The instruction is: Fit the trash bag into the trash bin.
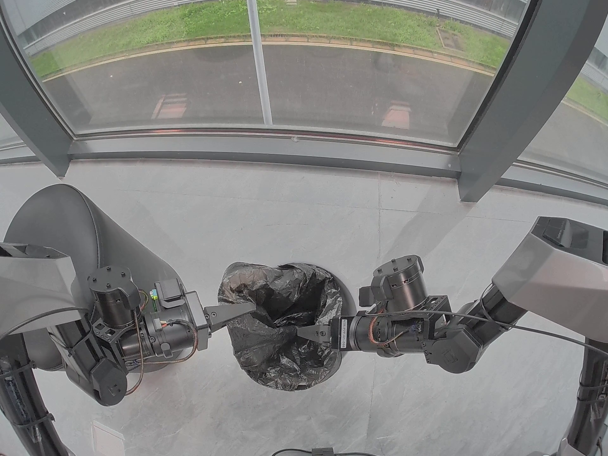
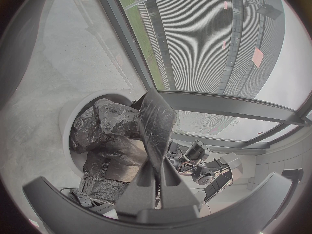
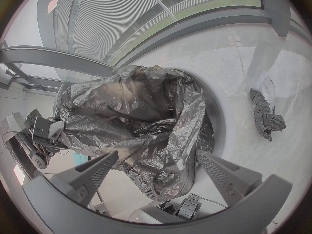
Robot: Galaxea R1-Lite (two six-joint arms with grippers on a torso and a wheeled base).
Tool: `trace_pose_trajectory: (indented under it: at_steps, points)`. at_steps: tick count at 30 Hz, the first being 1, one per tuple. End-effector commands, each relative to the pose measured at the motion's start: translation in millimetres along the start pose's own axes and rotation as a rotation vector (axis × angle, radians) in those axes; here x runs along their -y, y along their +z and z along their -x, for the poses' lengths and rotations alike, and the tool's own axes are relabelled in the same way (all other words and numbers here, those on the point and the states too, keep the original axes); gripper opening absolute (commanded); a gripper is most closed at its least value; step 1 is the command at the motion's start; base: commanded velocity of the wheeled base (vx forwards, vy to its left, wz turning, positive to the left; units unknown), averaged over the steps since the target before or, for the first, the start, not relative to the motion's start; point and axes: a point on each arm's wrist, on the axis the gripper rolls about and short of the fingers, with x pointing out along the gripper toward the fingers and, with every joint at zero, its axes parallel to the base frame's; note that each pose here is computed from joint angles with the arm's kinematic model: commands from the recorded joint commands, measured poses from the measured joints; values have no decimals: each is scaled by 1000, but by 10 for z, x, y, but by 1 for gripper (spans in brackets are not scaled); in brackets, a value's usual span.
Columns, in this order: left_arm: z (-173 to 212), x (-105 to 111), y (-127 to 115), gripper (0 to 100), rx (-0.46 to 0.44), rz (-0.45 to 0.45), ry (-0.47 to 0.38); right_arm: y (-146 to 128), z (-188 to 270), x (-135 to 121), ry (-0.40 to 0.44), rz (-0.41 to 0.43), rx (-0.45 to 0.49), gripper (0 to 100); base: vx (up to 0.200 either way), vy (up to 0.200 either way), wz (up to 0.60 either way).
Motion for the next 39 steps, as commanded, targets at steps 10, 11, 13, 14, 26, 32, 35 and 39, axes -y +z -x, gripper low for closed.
trace_pose_trajectory:
  at_steps: [10, 11, 13, 14, 26, 32, 35, 39]
  points:
    - [1, -7, 6, 0, 2, 1, 1, -72, -185, 104, -21, -8, -25, 100, 0, 0, 0]
    - [1, -7, 6, 0, 2, 1, 1, -65, -185, 107, -22, -9, -23, 100, 0, 0, 0]
    - [1, -7, 6, 0, 2, 1, 1, -60, -213, 111, -21, -7, -21, 100, 0, 0, 0]
    - [1, -7, 6, 0, 2, 1, 1, -56, -223, 111, -20, -6, -20, 100, 0, 0, 0]
    - [2, -2, 7, 0, 2, -1, 0, -35, -252, 96, -32, -2, 3, 0, 0, 0, 0]
    - [4, -4, 4, 0, 2, 1, 1, 6, -220, 49, -22, 3, 14, 0, 0, 0, 0]
    - [2, -2, 7, 0, 2, 0, 0, 20, -202, 29, -18, 6, 18, 0, 0, 0, 0]
    - [4, -4, 4, 0, 2, 1, 1, 7, -190, 20, -20, 7, 14, 0, 0, 0, 0]
